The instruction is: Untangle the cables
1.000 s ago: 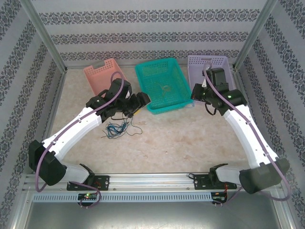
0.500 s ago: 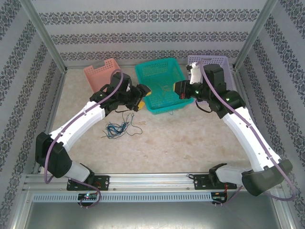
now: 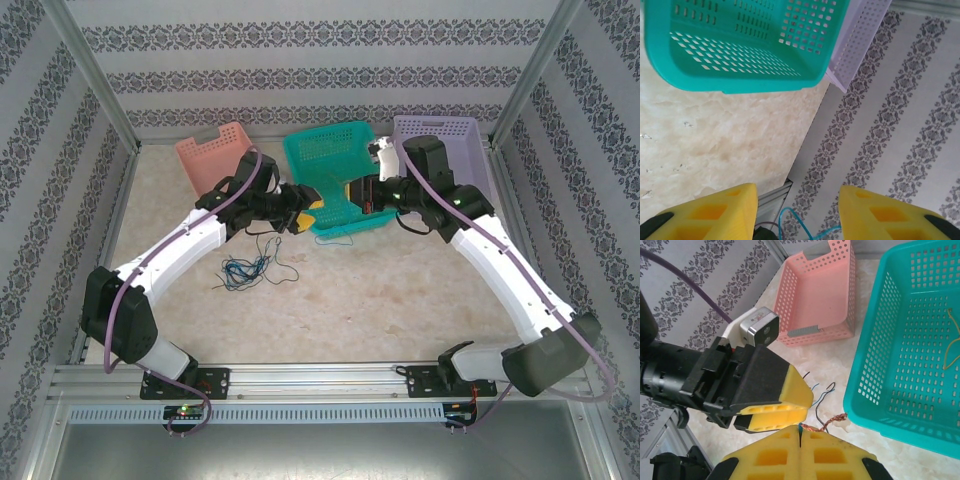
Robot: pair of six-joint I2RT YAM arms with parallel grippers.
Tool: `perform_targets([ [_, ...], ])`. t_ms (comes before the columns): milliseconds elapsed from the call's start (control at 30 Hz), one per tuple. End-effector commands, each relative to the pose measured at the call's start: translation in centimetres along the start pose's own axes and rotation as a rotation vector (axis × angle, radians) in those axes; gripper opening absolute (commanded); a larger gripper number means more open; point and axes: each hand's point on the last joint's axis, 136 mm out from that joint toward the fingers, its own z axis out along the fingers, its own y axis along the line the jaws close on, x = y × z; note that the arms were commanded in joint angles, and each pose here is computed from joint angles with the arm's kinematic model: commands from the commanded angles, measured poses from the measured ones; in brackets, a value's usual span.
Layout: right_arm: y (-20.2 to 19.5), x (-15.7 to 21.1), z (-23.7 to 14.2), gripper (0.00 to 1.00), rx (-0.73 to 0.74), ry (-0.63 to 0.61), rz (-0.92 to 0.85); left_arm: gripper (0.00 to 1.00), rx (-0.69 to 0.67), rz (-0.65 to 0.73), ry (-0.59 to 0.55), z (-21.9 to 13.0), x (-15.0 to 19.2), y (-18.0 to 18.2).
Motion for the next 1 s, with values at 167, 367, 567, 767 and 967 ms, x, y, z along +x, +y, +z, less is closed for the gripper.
perform_targets([
  [167, 1.2, -0.9, 1.5, 0.00, -0.058, 0.026, -0.036, 0.40, -0.213, 0.585, 0.015, -3.6, 2.0, 0.2],
  [367, 1.4, -0.4, 2.2, 0.00, -0.090, 0.070, -0.027, 0.40, -0.098, 0.917, 0.058, -3.9, 3.5, -0.7],
  [567, 1.9, 0.0, 2.4, 0.00, -0.120, 0.093, -0.014, 0.50, -0.044, 1.091, 0.119, -3.4, 4.7, -0.1],
  [767, 2.1, 0.3, 2.6, 0.00, -0.139, 0.110, -0.003, 0.53, 0.048, 1.172, 0.147, -2.9, 5.8, -0.7],
  [967, 2.4, 0.4, 2.6, 0.00, -0.154, 0.117, 0.001, 0.53, 0.075, 1.197, 0.174, -2.0, 6.5, -0.6],
])
